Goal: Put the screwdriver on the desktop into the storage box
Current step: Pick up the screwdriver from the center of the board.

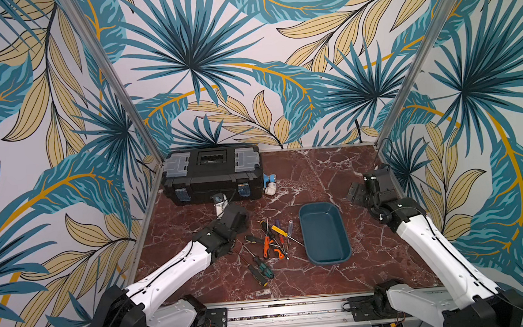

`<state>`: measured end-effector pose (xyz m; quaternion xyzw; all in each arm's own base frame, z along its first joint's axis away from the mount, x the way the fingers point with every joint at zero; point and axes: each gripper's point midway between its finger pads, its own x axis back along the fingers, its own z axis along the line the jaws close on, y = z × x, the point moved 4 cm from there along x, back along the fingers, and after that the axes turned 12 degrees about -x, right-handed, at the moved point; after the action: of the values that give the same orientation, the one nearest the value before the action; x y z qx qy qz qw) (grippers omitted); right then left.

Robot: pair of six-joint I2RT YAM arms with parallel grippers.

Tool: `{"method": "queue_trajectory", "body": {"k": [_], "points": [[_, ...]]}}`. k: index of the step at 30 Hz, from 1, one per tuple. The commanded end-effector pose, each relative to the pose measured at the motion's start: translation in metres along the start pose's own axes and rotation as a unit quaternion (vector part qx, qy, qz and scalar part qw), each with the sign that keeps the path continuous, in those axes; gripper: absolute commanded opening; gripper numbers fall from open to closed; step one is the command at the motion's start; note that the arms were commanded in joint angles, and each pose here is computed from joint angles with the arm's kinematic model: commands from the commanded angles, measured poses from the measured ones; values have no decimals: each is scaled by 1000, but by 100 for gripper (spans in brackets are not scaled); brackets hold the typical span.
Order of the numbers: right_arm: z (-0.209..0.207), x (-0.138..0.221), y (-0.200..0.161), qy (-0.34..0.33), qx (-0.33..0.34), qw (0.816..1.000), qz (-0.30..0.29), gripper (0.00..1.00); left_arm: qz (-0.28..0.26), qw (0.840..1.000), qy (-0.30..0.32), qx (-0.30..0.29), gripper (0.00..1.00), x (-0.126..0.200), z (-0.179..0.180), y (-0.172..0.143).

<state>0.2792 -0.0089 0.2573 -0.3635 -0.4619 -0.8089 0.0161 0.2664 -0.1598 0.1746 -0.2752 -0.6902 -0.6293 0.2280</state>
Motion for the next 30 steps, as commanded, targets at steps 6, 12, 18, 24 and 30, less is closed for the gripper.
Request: {"method": "queue_trajectory", "body": {"k": [6,12,18,24,30], "points": [[15,-1,-45,56,-7,987,153,80,109,989,-94,-13,63,-35,-82,-32],[34,20,-86,88,50,973,206,38,150,984,-93,-37,56,-50,-92,-43],[52,36,-107,113,85,963,229,15,180,980,-63,-59,44,-65,-86,-61],[75,49,-111,137,115,958,222,0,172,982,-15,-77,29,-66,-75,-55],[93,55,-119,139,142,957,211,0,165,982,5,-96,11,-65,-72,-47]]}}
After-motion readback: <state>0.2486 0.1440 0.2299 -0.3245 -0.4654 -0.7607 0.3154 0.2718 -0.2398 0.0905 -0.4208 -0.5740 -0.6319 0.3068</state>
